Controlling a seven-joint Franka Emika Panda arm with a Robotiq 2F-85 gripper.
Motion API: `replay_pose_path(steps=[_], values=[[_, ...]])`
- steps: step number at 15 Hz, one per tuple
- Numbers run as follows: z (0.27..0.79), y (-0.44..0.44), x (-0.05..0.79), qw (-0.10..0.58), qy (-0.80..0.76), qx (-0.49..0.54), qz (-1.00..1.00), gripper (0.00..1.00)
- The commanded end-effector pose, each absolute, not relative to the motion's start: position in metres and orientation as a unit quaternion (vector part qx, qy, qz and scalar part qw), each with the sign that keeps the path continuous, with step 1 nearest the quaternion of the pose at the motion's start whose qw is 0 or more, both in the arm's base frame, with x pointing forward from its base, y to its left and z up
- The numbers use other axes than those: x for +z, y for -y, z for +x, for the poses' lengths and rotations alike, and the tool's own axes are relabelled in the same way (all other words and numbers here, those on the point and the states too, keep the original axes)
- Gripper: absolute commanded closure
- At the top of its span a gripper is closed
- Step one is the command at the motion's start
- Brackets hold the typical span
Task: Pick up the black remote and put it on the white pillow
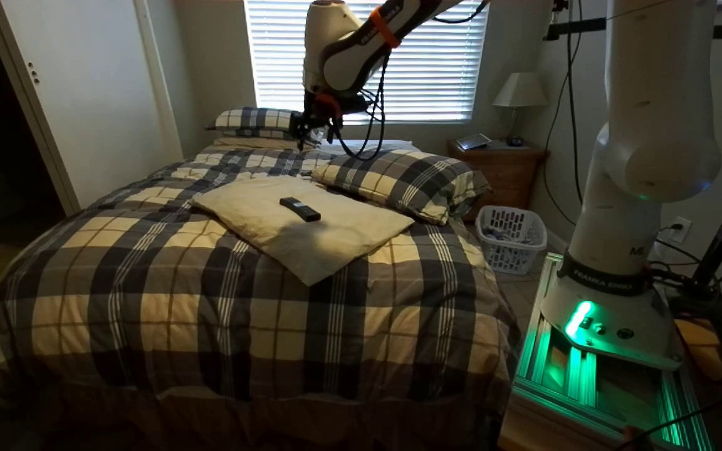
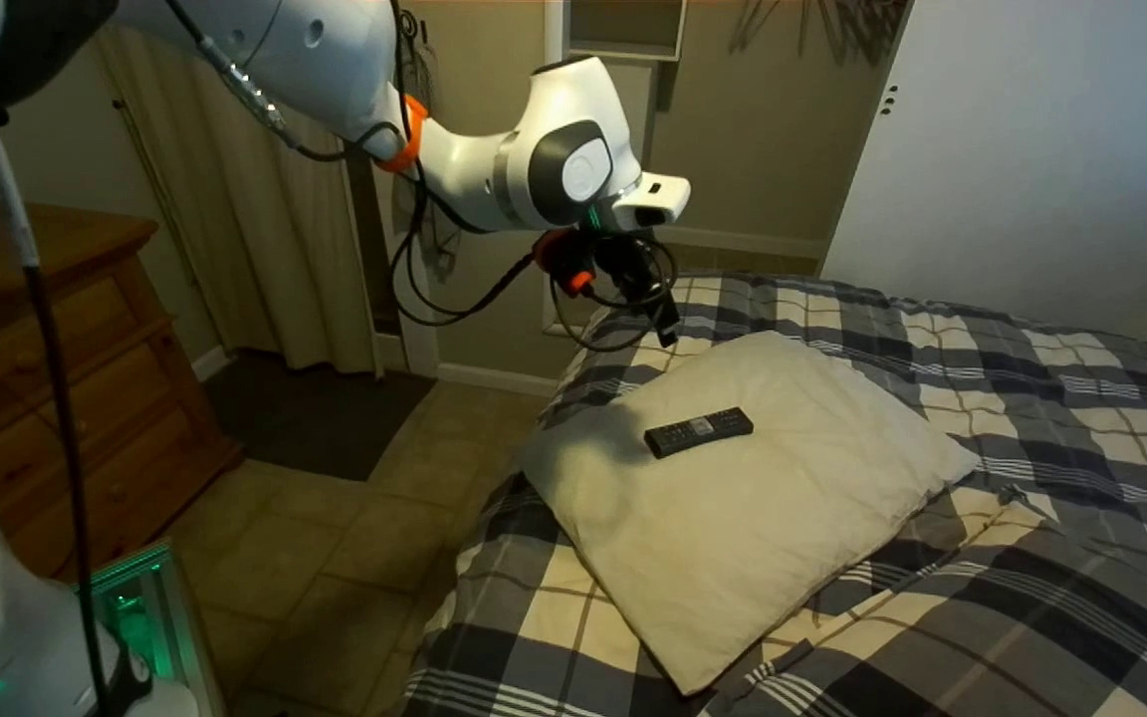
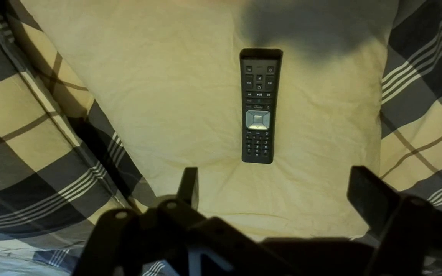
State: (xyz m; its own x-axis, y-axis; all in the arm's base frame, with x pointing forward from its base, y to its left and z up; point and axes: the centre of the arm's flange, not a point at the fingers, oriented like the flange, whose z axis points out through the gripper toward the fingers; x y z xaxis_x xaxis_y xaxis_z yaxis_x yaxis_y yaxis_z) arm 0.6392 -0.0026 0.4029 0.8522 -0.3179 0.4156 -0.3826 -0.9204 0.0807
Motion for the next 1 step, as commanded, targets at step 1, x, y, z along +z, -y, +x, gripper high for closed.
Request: replay_pose_path(steps=[1], values=[[0.6393, 0.0027, 0.4025, 0.081, 0.183, 0.201, 0.959, 0.00]])
